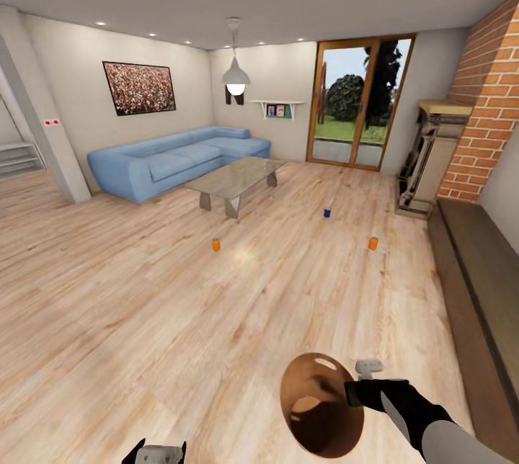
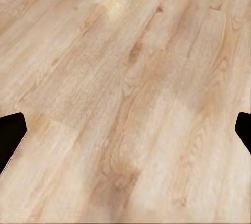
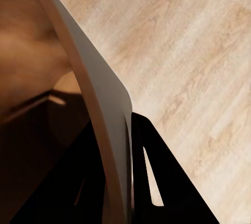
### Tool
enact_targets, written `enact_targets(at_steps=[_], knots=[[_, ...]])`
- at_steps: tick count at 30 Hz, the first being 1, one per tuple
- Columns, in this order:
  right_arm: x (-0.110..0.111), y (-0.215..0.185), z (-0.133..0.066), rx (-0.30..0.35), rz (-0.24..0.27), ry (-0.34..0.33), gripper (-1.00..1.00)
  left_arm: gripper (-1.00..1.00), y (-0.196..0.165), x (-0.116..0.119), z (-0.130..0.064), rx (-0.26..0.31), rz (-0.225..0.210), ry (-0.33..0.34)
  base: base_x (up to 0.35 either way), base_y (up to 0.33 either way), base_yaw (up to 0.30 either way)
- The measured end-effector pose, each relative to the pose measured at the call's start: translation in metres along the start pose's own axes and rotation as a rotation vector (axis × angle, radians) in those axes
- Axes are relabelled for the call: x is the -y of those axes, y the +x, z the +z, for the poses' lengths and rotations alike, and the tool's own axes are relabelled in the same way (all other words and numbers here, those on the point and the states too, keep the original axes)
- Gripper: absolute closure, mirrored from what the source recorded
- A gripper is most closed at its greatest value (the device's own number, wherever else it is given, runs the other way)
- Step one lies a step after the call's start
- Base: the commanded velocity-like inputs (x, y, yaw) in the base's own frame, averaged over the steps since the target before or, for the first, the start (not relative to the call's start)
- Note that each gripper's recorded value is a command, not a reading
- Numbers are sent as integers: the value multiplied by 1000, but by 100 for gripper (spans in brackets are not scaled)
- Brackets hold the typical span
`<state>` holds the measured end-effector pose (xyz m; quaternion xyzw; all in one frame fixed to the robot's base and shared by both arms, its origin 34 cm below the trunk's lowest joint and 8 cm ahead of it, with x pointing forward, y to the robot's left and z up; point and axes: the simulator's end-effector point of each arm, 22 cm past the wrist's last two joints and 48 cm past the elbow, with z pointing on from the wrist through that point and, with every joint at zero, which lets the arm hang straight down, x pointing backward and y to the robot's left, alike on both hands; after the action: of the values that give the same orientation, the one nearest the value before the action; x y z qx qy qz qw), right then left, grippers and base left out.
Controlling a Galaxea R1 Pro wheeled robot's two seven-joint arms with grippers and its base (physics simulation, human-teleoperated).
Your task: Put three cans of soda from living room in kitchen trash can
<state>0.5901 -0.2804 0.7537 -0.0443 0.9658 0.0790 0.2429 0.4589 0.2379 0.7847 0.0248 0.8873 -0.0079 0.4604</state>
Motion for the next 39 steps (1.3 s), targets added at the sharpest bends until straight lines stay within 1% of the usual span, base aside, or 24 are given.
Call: enact_targets(at_steps=[11,14,39], knots=[[1,0,0,1,1,1,100,-100,0,0,0,0,0,0,268,179,0],[1,0,0,2,3,1,100,-100,0,0,0,-1,0,1,268,178,-104],[1,-1,0,2,2,1,100,-100,0,1,0,-1,-1,1,268,181,-235]])
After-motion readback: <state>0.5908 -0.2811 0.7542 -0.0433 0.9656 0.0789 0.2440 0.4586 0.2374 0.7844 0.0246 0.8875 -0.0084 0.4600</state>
